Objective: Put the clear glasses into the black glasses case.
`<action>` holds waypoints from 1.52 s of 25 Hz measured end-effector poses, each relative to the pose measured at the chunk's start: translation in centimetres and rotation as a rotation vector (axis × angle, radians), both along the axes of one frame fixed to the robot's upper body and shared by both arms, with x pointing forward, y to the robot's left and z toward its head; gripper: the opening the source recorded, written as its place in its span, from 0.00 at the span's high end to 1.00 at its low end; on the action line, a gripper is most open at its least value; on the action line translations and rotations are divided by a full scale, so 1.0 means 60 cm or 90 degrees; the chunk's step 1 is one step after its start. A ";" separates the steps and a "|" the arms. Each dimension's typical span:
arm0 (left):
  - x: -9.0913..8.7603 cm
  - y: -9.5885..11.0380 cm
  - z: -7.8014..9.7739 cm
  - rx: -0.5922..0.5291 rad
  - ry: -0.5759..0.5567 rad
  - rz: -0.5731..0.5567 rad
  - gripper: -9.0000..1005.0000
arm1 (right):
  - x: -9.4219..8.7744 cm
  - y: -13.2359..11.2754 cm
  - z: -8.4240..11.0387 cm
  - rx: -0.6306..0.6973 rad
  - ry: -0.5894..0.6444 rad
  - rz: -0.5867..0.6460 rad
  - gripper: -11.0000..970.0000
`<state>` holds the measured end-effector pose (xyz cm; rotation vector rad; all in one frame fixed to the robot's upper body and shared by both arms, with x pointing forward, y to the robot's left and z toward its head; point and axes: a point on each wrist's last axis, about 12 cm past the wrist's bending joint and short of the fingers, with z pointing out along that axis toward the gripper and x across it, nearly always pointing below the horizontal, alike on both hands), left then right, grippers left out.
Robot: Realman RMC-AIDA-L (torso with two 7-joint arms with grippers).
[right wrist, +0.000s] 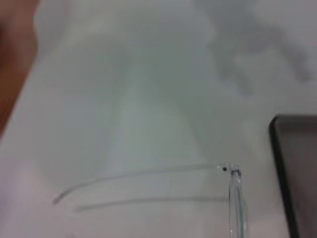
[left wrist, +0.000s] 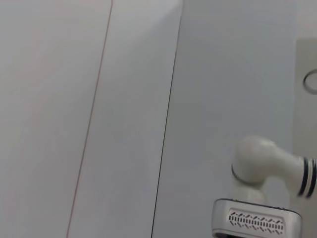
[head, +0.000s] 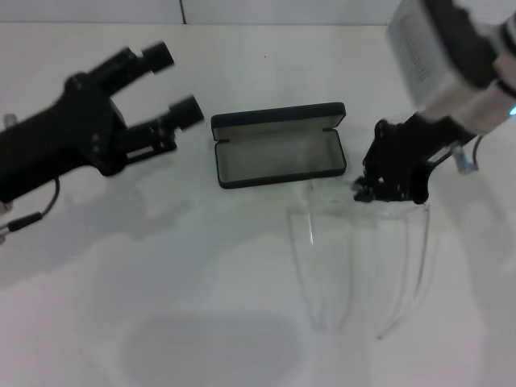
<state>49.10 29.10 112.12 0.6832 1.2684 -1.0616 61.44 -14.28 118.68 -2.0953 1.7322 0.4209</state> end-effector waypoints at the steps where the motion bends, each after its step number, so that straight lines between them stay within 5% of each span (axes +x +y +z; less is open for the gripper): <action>1: 0.000 0.001 0.005 -0.008 -0.010 0.000 0.11 | -0.001 -0.011 0.007 0.032 0.008 -0.015 0.92; 7: 0.014 -0.019 0.041 -0.061 -0.072 -0.038 0.11 | -0.004 -0.060 0.020 0.194 0.031 -0.091 0.92; 14: 0.044 -0.059 0.064 -0.063 -0.117 -0.090 0.14 | -0.026 -0.067 0.000 0.374 0.072 -0.093 0.92; 20: 0.061 -0.090 0.062 -0.060 -0.111 -0.130 0.32 | -0.034 -0.069 -0.017 0.482 0.124 -0.124 0.93; 30: 0.053 -0.103 0.039 -0.071 -0.075 -0.148 0.80 | -0.042 -0.067 -0.029 0.573 0.159 -0.139 0.93; 38: 0.049 -0.119 0.019 -0.076 -0.037 -0.167 0.92 | -0.044 -0.059 -0.019 0.612 0.167 -0.127 0.92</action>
